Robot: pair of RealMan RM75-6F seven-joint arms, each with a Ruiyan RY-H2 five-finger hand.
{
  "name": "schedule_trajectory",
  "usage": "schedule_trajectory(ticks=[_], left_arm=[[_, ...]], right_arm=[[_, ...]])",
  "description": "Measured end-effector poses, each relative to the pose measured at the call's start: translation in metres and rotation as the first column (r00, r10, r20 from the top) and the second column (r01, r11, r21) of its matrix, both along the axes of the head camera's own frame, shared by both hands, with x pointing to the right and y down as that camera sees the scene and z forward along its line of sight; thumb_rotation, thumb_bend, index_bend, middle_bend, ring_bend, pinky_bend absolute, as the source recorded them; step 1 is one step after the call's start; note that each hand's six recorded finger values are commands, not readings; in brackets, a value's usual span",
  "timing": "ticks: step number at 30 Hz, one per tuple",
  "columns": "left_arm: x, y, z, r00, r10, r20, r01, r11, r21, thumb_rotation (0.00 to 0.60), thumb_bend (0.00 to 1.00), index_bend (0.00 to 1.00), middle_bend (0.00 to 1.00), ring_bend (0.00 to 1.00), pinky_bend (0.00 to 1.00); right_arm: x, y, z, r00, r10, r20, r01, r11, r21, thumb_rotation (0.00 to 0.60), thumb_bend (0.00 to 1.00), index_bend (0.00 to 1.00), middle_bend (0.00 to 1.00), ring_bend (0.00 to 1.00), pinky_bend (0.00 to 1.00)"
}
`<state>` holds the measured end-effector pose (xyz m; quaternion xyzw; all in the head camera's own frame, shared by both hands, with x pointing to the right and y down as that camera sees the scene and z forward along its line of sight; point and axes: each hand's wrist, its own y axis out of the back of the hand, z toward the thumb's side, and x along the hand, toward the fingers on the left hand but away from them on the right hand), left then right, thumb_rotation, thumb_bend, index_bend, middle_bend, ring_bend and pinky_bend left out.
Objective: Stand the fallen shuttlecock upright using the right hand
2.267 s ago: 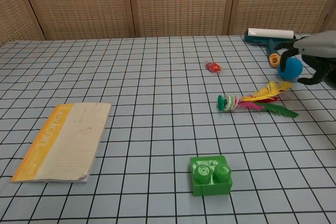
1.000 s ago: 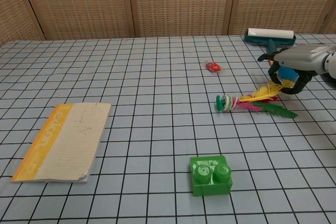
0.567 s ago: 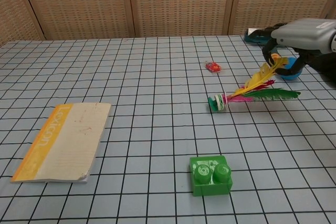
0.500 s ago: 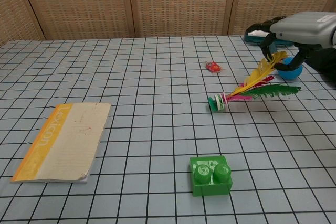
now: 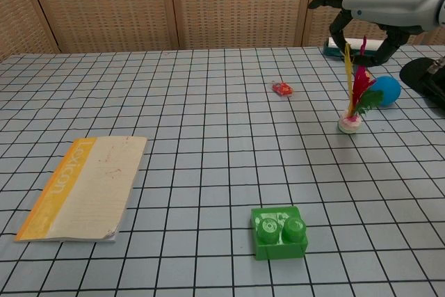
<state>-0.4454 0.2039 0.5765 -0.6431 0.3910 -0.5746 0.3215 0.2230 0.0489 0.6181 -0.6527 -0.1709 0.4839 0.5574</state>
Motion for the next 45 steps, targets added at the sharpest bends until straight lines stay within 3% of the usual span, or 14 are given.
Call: schedule_trajectory(ticks=[9, 12, 14, 16, 17, 26, 32, 37, 45], left_arm=[[-0.001, 0.0, 0.0, 1.0, -0.001, -0.008, 0.001, 1.0, -0.003, 0.6, 0.0, 0.0, 0.0, 0.0, 0.0], [-0.002, 0.0, -0.001, 1.0, -0.003, -0.01, 0.003, 1.0, -0.003, 0.6, 0.0, 0.0, 0.0, 0.0, 0.0], [-0.002, -0.001, -0.001, 1.0, -0.004, -0.012, 0.004, 1.0, -0.002, 0.6, 0.0, 0.0, 0.0, 0.0, 0.0], [-0.002, -0.001, -0.001, 1.0, -0.005, -0.013, 0.005, 1.0, -0.002, 0.6, 0.0, 0.0, 0.0, 0.0, 0.0], [-0.002, -0.001, -0.001, 1.0, -0.005, -0.013, 0.005, 1.0, -0.002, 0.6, 0.0, 0.0, 0.0, 0.0, 0.0], [-0.001, 0.001, -0.003, 1.0, -0.002, -0.021, 0.002, 1.0, 0.001, 0.6, 0.0, 0.0, 0.0, 0.0, 0.0], [0.001, 0.003, -0.009, 0.999, 0.005, -0.04, -0.005, 1.0, 0.014, 0.6, 0.0, 0.0, 0.0, 0.0, 0.0], [0.003, 0.006, -0.014, 0.998, 0.018, -0.055, -0.016, 1.0, 0.026, 0.6, 0.0, 0.0, 0.0, 0.0, 0.0], [0.005, 0.011, -0.023, 0.997, 0.037, -0.067, -0.034, 0.998, 0.051, 0.6, 0.0, 0.0, 0.0, 0.0, 0.0]], right_arm=[[-0.007, -0.006, 0.015, 0.999, 0.036, -0.009, -0.036, 0.999, -0.009, 0.6, 0.61, 0.75, 0.0, 0.0, 0.0], [-0.006, -0.009, 0.018, 0.999, 0.049, -0.012, -0.049, 0.999, -0.006, 0.6, 0.4, 0.46, 0.0, 0.0, 0.0], [-0.005, -0.01, 0.017, 0.999, 0.052, -0.017, -0.052, 0.999, 0.006, 0.6, 0.2, 0.15, 0.0, 0.0, 0.0], [-0.003, -0.012, 0.017, 0.998, 0.063, -0.023, -0.062, 0.998, 0.022, 0.6, 0.09, 0.02, 0.0, 0.0, 0.0], [-0.002, -0.013, 0.016, 0.997, 0.071, -0.023, -0.071, 0.997, 0.025, 0.6, 0.05, 0.0, 0.0, 0.0, 0.0], [0.008, -0.02, -0.007, 0.99, 0.137, 0.042, -0.14, 0.988, 0.064, 0.6, 0.0, 0.0, 0.0, 0.0, 0.0], [0.045, -0.012, -0.058, 0.978, 0.183, 0.095, -0.197, 0.968, 0.155, 0.6, 0.0, 0.0, 0.0, 0.0, 0.0], [0.095, 0.013, -0.093, 0.958, 0.248, 0.141, -0.274, 0.939, 0.21, 0.6, 0.0, 0.0, 0.0, 0.0, 0.0], [0.157, 0.07, -0.104, 0.912, 0.348, 0.219, -0.386, 0.907, 0.168, 0.6, 0.0, 0.0, 0.0, 0.0, 0.0]])
